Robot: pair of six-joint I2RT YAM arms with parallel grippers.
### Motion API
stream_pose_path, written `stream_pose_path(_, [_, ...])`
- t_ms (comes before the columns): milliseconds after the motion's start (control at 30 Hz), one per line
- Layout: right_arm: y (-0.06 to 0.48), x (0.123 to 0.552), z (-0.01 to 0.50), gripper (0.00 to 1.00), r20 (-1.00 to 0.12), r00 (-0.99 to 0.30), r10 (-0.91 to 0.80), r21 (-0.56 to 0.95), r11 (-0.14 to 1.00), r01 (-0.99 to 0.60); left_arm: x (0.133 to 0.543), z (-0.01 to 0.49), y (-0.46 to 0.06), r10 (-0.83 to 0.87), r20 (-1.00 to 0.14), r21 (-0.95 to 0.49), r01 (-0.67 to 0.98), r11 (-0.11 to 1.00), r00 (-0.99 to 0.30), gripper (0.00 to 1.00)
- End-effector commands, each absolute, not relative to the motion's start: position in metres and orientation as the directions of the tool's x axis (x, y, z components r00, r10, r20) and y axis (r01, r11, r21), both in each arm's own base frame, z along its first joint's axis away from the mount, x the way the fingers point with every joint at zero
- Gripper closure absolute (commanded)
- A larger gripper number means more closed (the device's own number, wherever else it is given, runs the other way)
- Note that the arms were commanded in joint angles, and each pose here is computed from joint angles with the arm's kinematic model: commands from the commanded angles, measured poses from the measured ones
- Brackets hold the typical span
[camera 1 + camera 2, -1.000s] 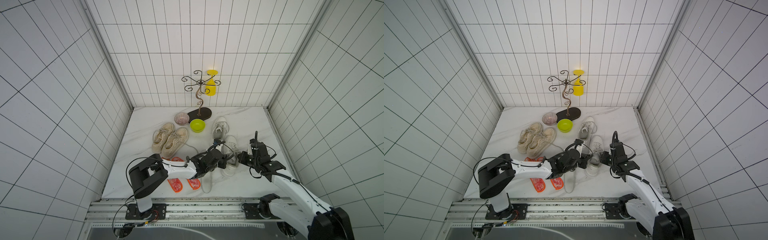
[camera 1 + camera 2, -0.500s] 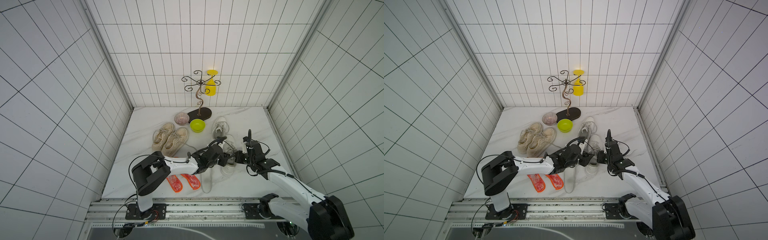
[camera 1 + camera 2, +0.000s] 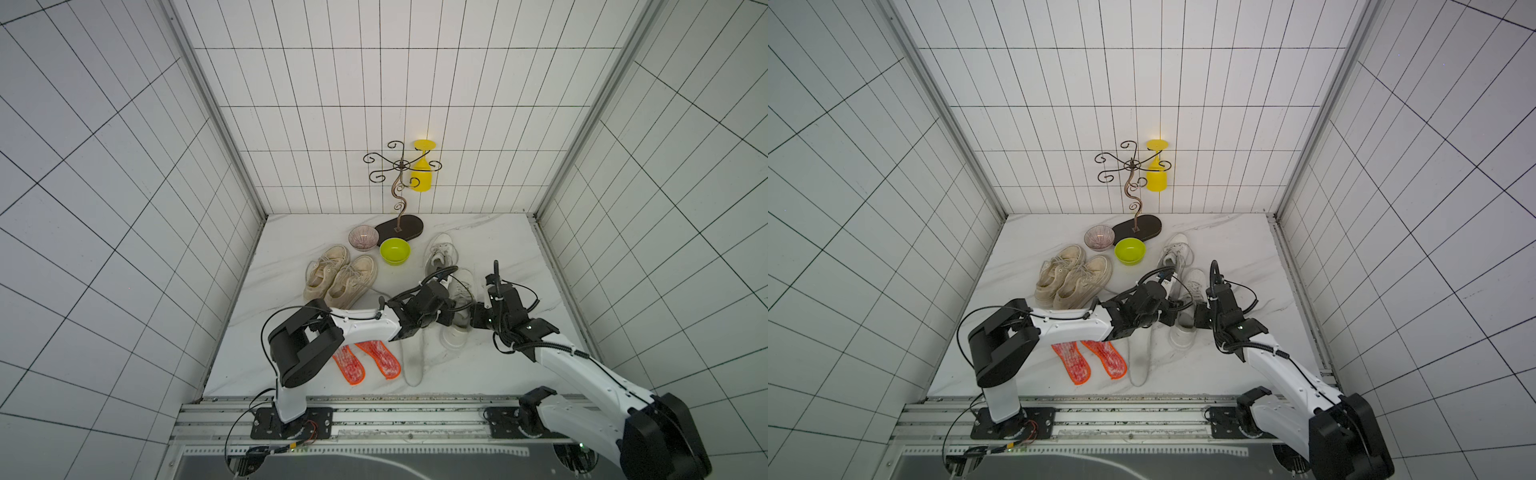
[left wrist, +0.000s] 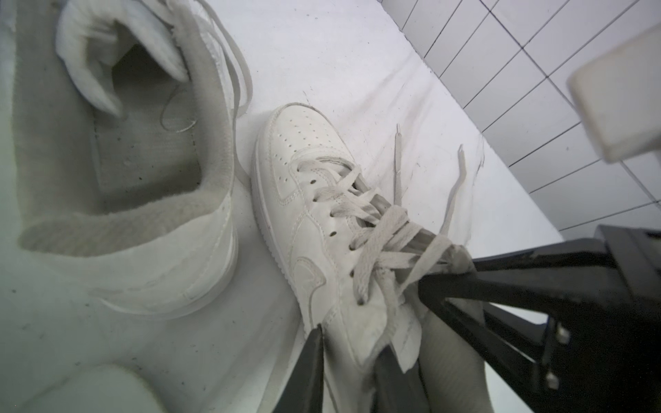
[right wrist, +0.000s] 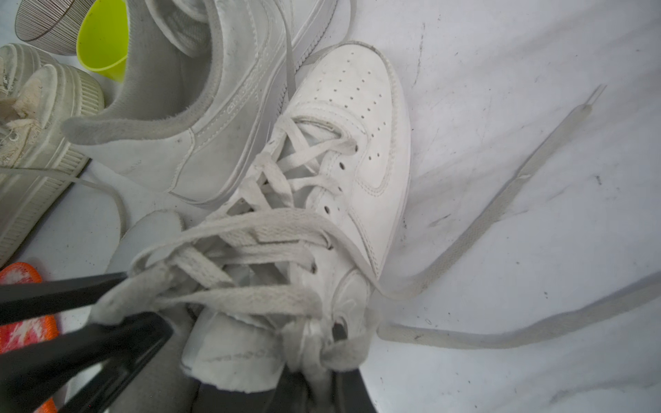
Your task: Remove the insole from the shoe
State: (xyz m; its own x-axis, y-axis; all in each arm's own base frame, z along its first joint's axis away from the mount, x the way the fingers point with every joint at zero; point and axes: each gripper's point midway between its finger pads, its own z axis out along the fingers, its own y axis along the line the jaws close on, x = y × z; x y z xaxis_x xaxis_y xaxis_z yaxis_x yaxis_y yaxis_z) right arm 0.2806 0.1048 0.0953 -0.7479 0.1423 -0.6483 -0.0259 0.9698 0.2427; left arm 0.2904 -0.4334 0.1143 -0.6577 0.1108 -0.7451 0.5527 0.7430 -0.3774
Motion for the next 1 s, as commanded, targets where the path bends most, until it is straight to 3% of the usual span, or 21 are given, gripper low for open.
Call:
stream_pose_path(0, [0.086, 0.278, 0.099, 0.82, -0.616, -0.777, 0.127, 0.148, 0.988, 0.044, 0.303, 0.100, -0.419, 0.105, -0.731, -0.352, 0.504, 0.789, -0.674, 0.89])
stream_pose_path(100, [0.108, 0.273, 0.107, 0.55, -0.606, -0.789, 0.105, 0.227, 0.973, -0.045, 0.296, 0.113, -0.428, 0.078, -0.734, -0.392, 0.515, 0.762, -0.674, 0.92])
stream_pose_path(200, [0.127, 0.264, 0.114, 0.42, -0.588, -0.805, 0.078, 0.273, 0.956, -0.106, 0.293, 0.125, -0.436, 0.049, -0.740, -0.421, 0.518, 0.744, -0.671, 0.93])
stream_pose_path(467, [0.149, 0.243, 0.111, 0.33, -0.568, -0.822, 0.027, 0.276, 0.948, -0.159, 0.291, 0.131, -0.444, 0.029, -0.739, -0.445, 0.520, 0.729, -0.673, 0.97])
stream_pose_path(667, [0.121, 0.253, 0.083, 0.28, -0.557, -0.827, 0.079, 0.151, 0.988, -0.008, 0.284, 0.143, -0.444, -0.007, -0.734, -0.491, 0.525, 0.695, -0.679, 0.98])
stream_pose_path(767, [0.112, 0.264, 0.084, 0.28, -0.600, -0.793, 0.104, 0.118, 0.992, 0.041, 0.279, 0.149, -0.443, -0.011, -0.737, -0.496, 0.531, 0.687, -0.675, 0.98])
stream_pose_path(967, [0.098, 0.287, 0.136, 0.32, -0.743, -0.655, 0.139, 0.101, 0.990, 0.096, 0.273, 0.141, -0.441, 0.003, -0.725, -0.503, 0.532, 0.682, -0.689, 0.98])
